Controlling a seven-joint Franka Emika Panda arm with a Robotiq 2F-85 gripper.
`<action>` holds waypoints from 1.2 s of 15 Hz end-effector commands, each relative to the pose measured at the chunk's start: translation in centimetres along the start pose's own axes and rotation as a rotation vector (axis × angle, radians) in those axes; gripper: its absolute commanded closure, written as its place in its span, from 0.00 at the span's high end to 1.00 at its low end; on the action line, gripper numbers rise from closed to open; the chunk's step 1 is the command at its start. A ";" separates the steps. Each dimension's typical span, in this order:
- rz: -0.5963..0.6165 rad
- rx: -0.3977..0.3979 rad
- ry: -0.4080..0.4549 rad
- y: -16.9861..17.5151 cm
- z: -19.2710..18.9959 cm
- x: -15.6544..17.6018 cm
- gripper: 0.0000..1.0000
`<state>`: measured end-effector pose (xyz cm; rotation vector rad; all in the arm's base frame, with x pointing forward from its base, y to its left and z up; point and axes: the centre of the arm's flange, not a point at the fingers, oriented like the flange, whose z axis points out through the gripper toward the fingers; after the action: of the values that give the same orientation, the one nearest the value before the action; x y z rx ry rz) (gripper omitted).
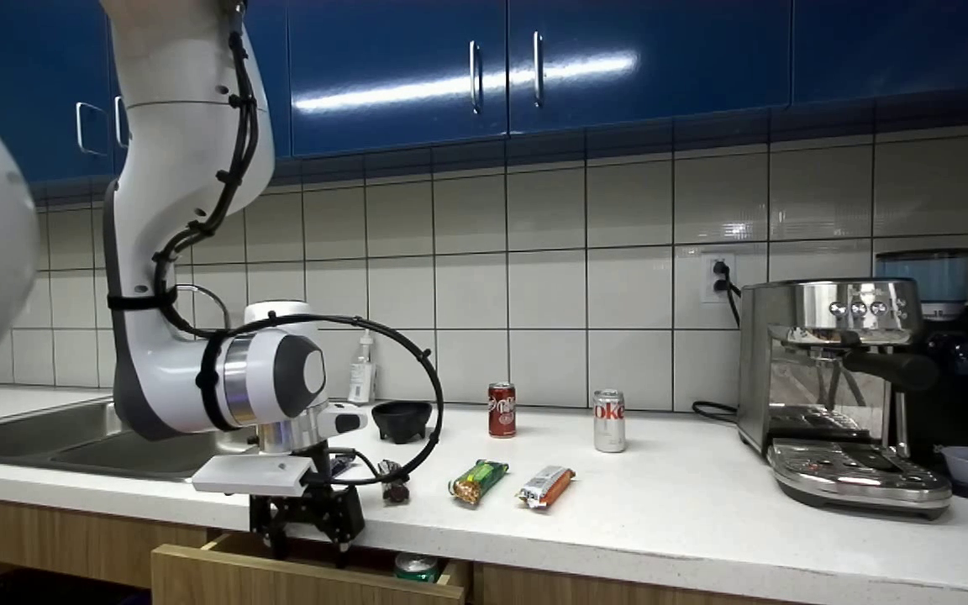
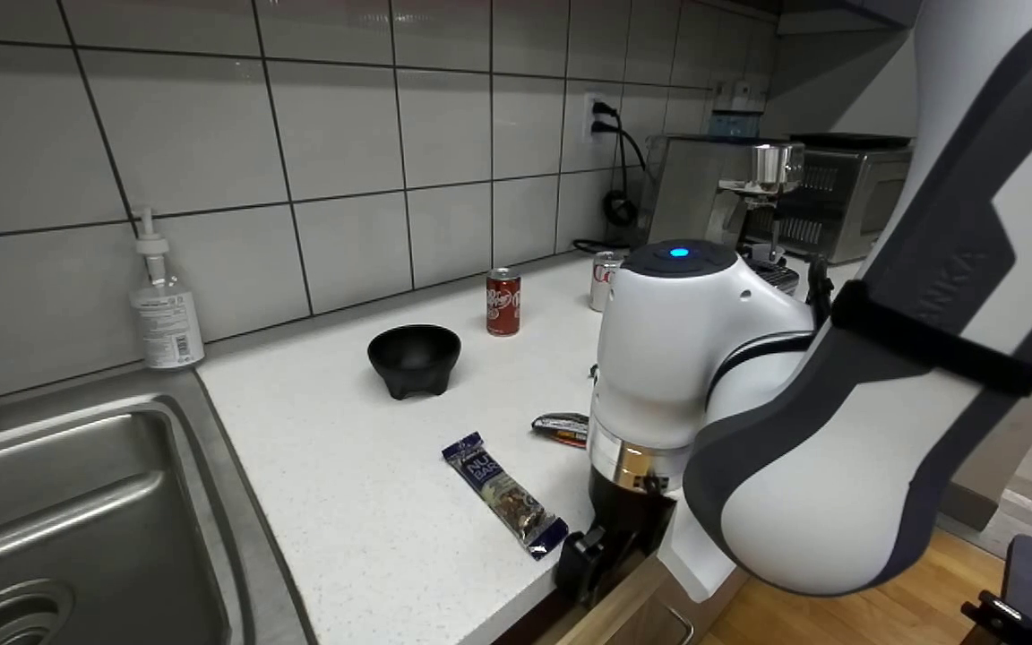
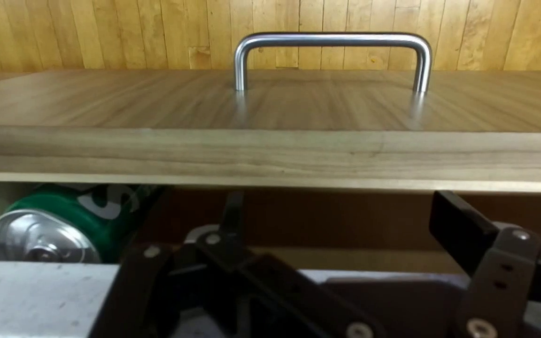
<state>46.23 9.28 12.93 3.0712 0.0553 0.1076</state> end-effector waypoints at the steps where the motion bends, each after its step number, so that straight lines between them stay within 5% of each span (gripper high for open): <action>1: 0.006 0.027 -0.037 -0.1 0.8 0.8 1.00; 8: -0.014 0.146 -0.178 1.3 -0.3 0.5 1.00; 18: -0.035 0.158 -0.358 1.7 -1.5 -1.5 1.00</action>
<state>46.37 7.83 12.91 3.1941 0.0843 -0.3360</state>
